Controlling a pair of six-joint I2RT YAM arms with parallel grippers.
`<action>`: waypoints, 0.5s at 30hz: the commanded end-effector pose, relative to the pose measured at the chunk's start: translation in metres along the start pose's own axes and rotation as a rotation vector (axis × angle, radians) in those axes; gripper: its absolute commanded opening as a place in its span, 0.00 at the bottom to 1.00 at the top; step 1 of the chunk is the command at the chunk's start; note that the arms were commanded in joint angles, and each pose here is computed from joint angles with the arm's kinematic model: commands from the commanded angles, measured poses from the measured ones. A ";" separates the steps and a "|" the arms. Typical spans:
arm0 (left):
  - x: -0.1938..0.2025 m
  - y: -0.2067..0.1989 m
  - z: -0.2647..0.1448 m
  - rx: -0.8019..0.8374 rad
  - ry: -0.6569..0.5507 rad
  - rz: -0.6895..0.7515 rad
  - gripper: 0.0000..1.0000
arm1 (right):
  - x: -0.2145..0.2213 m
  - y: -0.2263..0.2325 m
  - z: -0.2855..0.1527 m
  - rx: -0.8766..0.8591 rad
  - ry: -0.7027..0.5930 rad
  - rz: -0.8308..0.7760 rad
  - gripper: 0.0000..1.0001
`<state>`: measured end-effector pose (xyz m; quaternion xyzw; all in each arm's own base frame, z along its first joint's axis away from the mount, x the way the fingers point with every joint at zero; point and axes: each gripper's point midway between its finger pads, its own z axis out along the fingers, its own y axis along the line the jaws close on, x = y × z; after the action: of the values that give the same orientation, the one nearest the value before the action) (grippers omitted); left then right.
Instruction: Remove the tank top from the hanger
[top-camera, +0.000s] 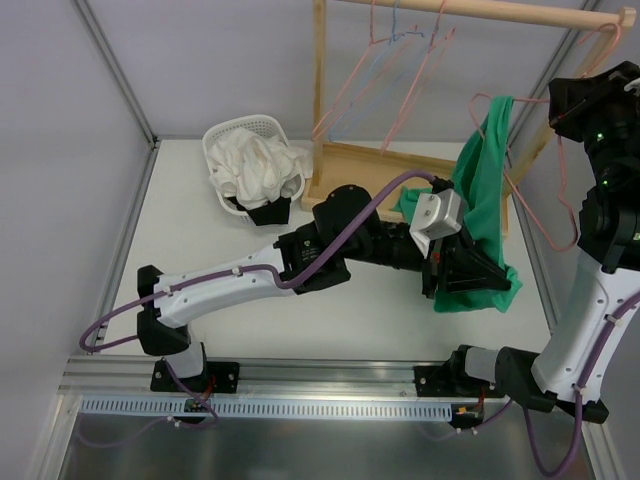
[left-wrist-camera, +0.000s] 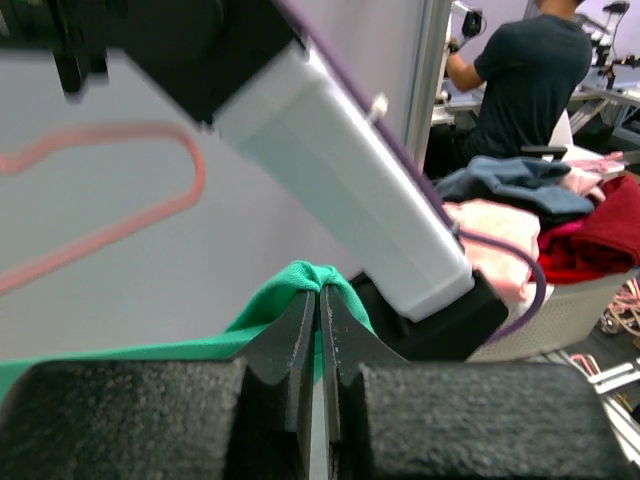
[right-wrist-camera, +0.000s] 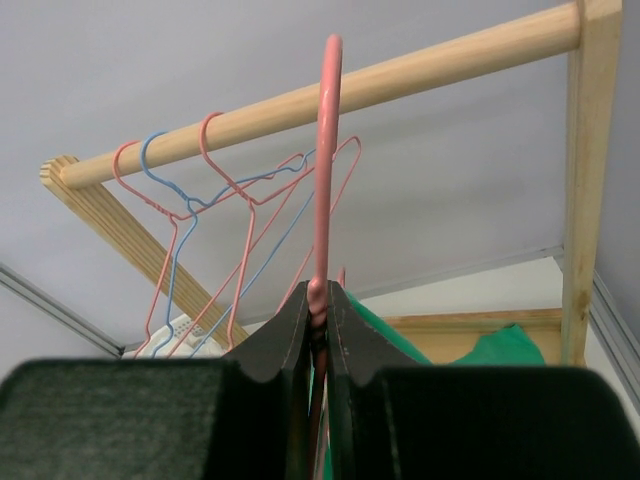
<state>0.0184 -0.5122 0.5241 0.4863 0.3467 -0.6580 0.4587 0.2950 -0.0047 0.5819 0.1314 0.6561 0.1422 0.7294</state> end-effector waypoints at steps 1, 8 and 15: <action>0.002 -0.015 -0.009 0.024 -0.021 -0.011 0.00 | -0.048 0.021 -0.015 -0.055 -0.160 -0.010 0.00; 0.027 0.034 -0.034 -0.174 -0.023 -0.042 0.00 | -0.059 0.037 -0.048 -0.094 -0.204 0.052 0.00; 0.037 0.068 -0.062 -0.329 -0.038 -0.055 0.00 | -0.087 0.061 -0.112 -0.169 -0.346 0.051 0.00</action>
<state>0.0905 -0.5151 0.4156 0.4353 0.4910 -0.5994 0.4585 0.2197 0.0114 0.6266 0.1290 0.5874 0.1742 0.7797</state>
